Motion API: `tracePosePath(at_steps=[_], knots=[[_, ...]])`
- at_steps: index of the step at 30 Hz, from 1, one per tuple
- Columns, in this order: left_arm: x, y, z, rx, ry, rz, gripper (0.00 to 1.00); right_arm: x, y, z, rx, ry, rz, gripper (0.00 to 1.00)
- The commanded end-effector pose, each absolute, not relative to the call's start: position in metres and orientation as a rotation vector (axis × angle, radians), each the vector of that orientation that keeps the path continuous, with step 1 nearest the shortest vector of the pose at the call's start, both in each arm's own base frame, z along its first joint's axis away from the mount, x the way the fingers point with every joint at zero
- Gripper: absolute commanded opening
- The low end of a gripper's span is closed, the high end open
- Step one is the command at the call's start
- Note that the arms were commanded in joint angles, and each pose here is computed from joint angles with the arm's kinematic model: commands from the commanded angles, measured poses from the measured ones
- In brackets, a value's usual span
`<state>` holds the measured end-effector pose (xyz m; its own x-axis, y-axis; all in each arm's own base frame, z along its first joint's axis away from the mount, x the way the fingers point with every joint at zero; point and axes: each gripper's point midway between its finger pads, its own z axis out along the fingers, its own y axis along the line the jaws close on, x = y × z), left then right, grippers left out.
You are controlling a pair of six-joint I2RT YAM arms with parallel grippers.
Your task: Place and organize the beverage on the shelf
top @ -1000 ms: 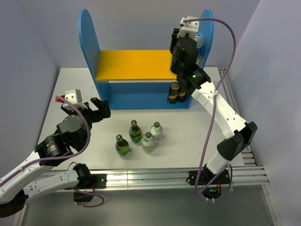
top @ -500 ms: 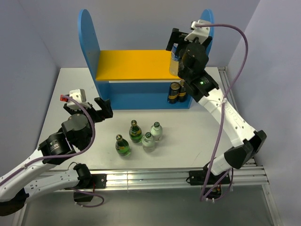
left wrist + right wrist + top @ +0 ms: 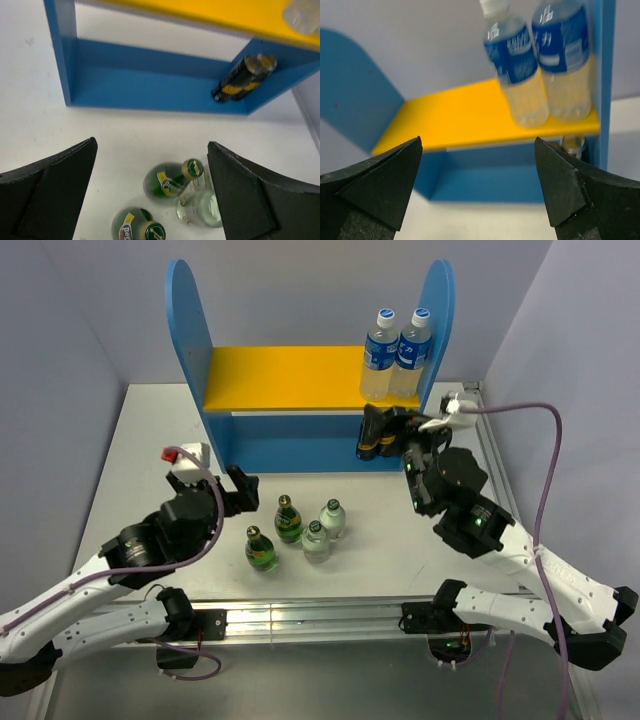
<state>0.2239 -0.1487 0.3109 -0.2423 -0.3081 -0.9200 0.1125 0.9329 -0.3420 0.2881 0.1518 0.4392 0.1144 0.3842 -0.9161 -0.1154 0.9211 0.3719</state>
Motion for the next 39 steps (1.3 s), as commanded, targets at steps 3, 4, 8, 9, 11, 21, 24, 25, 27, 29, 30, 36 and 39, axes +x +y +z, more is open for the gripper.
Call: tracePosePath(at_steps=[3,4,8,9,11,21,24,25,27,29,30,36,39], knots=[[0.203,-0.160,0.245,-0.173,1.914,-0.482,0.99,0.259,0.156,0.371,0.239,1.549,0.398,1.00],[0.197,-0.166,0.241,-0.170,1.917,-0.522,0.99,0.255,0.155,0.363,0.235,1.566,0.392,1.00],[0.191,-0.168,0.221,-0.224,1.921,-0.534,0.98,0.241,0.143,0.341,0.239,1.602,0.385,1.00],[0.191,-0.169,0.216,-0.229,1.920,-0.530,0.98,0.239,0.139,0.333,0.237,1.613,0.365,1.00],[0.188,-0.177,0.210,-0.224,1.917,-0.520,0.98,0.236,0.133,0.334,0.241,1.605,0.366,1.00],[0.173,-0.179,0.173,-0.373,1.909,-0.288,0.97,0.227,0.112,0.330,0.252,1.599,0.333,1.00],[0.175,-0.178,0.169,-0.364,1.899,-0.228,0.95,0.225,0.108,0.328,0.249,1.601,0.324,1.00],[0.176,-0.180,0.169,-0.358,1.895,-0.222,0.94,0.225,0.107,0.328,0.254,1.597,0.328,1.00],[0.177,-0.185,0.170,-0.344,1.886,-0.224,0.92,0.225,0.106,0.324,0.248,1.605,0.318,1.00],[0.179,-0.192,0.172,-0.344,1.876,-0.254,0.87,0.224,0.104,0.322,0.248,1.607,0.307,1.00],[0.179,-0.191,0.170,-0.320,1.874,-0.241,0.84,0.224,0.104,0.321,0.250,1.609,0.306,1.00],[0.181,-0.190,0.167,-0.313,1.854,-0.222,0.36,0.224,0.102,0.317,0.244,1.615,0.291,1.00],[0.183,-0.191,0.167,-0.314,1.850,-0.203,0.08,0.224,0.101,0.317,0.248,1.613,0.291,1.00]])
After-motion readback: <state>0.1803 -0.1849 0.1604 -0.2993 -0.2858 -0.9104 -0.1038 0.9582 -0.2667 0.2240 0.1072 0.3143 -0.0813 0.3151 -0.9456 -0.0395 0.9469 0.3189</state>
